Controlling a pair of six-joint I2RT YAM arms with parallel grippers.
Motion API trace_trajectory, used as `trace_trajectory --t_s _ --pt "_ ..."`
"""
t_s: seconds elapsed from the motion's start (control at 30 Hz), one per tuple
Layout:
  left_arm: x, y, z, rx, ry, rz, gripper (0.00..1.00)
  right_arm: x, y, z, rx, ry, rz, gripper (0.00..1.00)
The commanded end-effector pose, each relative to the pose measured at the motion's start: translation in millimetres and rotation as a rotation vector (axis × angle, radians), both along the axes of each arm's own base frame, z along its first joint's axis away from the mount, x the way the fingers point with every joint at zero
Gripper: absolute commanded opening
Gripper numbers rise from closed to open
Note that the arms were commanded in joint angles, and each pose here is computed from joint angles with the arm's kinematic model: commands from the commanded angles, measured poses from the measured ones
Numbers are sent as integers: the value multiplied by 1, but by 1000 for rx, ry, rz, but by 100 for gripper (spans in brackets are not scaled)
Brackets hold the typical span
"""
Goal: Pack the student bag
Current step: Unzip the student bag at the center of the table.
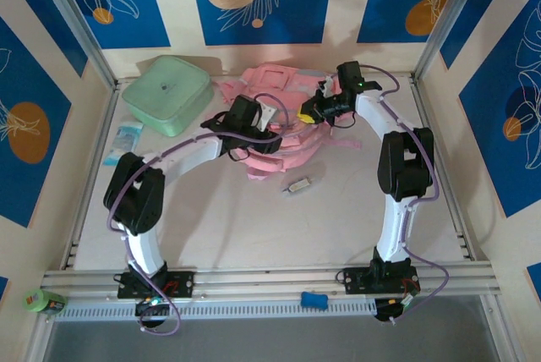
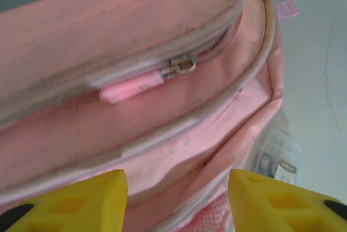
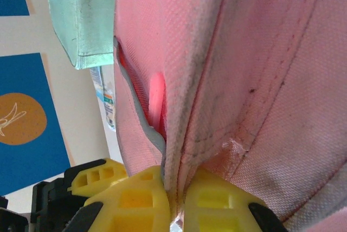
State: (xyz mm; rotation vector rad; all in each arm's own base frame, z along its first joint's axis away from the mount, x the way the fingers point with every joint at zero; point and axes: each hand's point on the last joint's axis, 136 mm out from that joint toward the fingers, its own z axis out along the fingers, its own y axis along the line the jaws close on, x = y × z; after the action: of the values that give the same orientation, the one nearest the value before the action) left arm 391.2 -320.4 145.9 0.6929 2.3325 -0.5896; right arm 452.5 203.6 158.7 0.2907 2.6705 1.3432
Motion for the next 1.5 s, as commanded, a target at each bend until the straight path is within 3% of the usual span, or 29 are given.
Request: trace_trajectory --t_s 0.0,0.17,0.37,0.77,1.03,1.2,1.47 --pt "23 2 18 -35 -47 45 57 -13 7 39 124 13 -15 0" --pt "16 1 35 -143 -71 -5 65 -22 13 55 152 11 -15 0" --pt "14 -4 28 -136 -40 -38 71 -26 16 66 206 43 -35 0" --pt "14 -38 39 -223 -77 -94 69 -28 23 70 247 52 -57 0" --pt "16 -50 43 -231 -94 -98 55 -29 27 66 254 60 -58 0" --pt "29 -37 39 -164 -127 -18 42 -31 28 64 253 62 -53 0" --pt "29 -38 34 -150 -120 -27 20 -35 29 67 257 55 -41 0"
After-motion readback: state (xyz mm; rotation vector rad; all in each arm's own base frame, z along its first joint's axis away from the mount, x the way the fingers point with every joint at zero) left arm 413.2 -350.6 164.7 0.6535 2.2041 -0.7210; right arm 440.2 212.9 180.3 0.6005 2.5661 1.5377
